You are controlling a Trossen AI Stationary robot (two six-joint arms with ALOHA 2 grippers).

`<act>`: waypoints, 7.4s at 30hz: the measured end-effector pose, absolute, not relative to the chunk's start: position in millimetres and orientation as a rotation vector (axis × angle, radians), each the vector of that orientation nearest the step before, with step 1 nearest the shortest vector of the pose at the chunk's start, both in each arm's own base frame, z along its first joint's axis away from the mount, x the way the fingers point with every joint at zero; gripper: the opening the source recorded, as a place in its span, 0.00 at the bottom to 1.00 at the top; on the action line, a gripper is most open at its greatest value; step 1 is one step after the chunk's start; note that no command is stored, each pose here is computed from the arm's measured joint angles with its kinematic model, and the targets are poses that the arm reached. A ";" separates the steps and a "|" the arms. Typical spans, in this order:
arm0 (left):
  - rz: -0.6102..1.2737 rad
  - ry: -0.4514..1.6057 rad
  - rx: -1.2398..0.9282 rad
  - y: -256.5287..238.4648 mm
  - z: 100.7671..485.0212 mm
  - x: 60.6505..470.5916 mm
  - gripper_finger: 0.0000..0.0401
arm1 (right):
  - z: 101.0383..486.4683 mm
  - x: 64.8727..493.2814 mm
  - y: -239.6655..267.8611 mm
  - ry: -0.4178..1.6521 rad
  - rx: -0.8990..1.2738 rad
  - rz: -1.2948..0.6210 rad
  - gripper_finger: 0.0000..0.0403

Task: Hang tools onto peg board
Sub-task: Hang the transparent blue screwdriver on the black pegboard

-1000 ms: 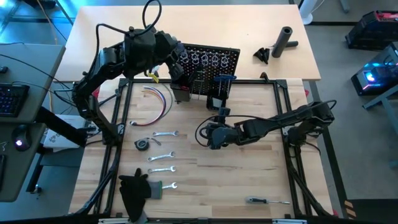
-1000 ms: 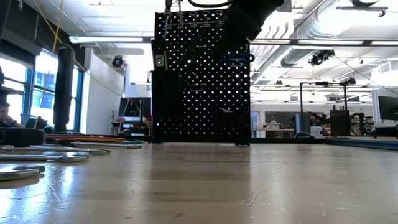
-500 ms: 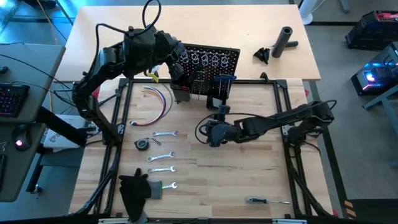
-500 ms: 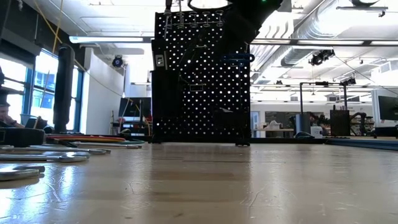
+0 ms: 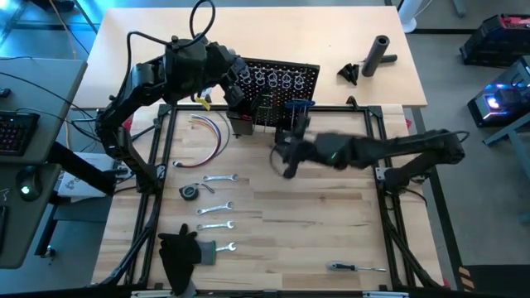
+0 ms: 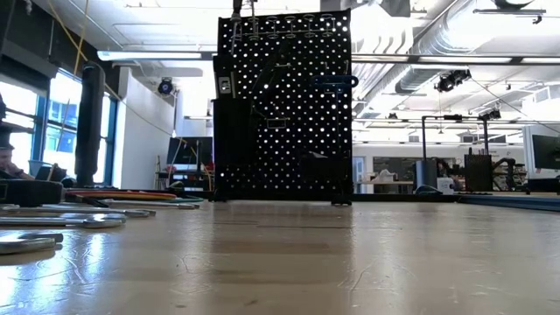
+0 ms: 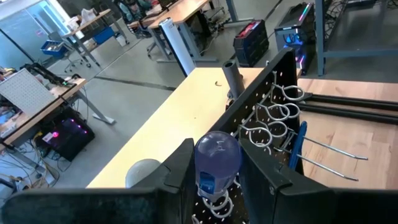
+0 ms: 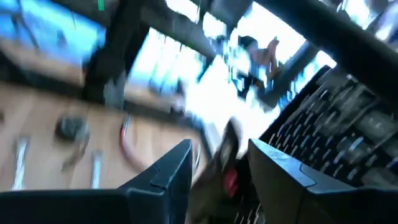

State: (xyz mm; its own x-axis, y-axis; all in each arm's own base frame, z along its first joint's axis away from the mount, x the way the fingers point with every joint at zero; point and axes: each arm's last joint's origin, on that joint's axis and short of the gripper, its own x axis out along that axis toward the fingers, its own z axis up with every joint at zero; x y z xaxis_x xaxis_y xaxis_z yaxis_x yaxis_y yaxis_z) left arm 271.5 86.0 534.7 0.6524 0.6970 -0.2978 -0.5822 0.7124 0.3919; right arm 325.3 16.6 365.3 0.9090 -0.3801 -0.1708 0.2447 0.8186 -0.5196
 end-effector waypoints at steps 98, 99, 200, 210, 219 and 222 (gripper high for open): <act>0.608 0.432 0.319 64.6 539.3 268.6 0.35 | 423.5 381.7 -165.0 -0.167 -0.459 -0.110 0.11; 0.606 0.426 0.318 64.0 540.3 267.3 0.35 | 424.6 381.0 -164.7 -0.169 -0.454 -0.111 0.11; 0.432 0.366 0.463 5.2 556.4 240.3 0.35 | 423.1 362.7 -152.2 0.082 -0.511 -0.115 0.35; 0.428 0.458 0.457 7.1 546.8 238.4 0.35 | 421.3 367.3 -138.0 0.144 -0.601 -0.164 0.35; 0.432 0.498 0.455 9.1 543.1 236.9 0.35 | 426.3 365.9 -138.3 0.097 -0.548 -0.171 0.35; 0.427 0.513 0.453 9.1 541.7 236.2 0.35 | 431.3 362.9 -135.2 0.081 -0.581 -0.170 0.35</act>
State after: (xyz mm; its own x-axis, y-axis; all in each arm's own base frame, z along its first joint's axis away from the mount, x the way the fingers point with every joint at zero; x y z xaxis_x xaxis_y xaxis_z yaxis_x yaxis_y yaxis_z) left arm 236.2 9.1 541.7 0.7891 0.4926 -0.3670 -0.2726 0.8162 0.5093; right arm 362.9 -135.2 431.3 0.9828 -0.1822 -0.0285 0.1365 0.8223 -0.5524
